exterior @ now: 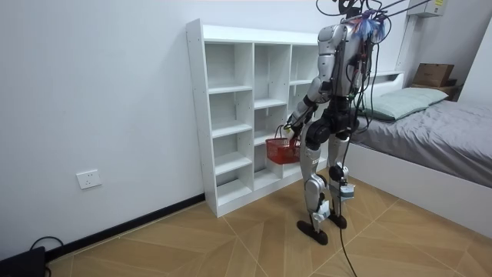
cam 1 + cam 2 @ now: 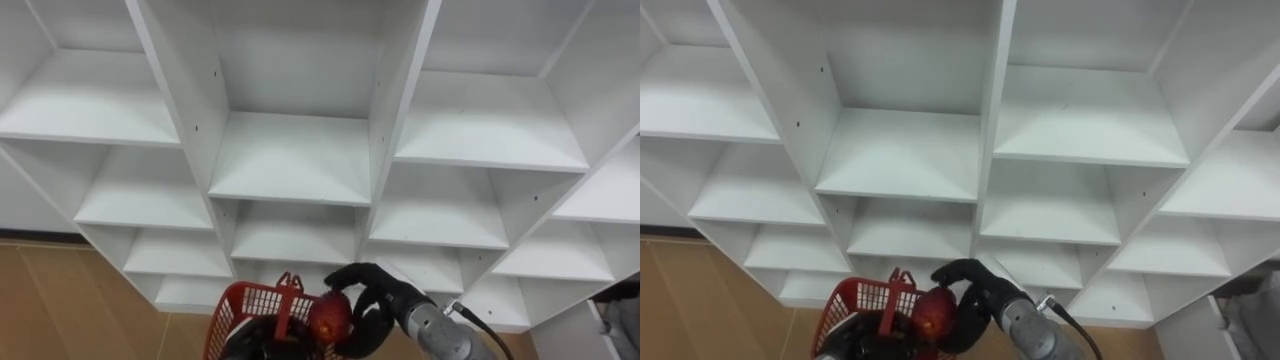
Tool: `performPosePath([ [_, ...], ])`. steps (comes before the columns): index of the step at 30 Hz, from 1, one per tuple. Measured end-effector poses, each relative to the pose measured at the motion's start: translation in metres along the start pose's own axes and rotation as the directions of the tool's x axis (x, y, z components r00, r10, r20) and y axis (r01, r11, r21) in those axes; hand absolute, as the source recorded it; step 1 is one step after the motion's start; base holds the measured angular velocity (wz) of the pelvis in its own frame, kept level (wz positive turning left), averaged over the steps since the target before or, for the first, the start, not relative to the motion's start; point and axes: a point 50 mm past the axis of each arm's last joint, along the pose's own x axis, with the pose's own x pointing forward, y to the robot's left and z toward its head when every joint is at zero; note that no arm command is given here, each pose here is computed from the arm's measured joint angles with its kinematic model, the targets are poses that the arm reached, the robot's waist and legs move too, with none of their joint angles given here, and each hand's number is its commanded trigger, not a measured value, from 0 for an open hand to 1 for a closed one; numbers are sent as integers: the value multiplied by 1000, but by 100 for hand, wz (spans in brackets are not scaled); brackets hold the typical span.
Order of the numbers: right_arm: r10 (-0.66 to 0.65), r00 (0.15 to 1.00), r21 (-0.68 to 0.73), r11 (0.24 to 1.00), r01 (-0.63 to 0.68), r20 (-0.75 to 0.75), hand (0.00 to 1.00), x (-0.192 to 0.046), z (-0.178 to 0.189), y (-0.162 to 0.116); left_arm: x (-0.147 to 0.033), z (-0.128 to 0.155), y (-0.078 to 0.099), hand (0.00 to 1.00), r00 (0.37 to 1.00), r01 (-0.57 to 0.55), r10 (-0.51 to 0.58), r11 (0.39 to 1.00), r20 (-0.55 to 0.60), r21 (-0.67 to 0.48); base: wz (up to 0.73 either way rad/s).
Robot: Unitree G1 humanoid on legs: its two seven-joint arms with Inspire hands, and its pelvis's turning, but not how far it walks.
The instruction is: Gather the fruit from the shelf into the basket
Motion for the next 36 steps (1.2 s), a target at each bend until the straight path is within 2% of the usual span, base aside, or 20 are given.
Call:
performPosePath([
  [36,-4,1000,17,1000,3,12,0,1,4,2,-1,-8,5,100,999,-25,25,999,-30,-21,0],
])
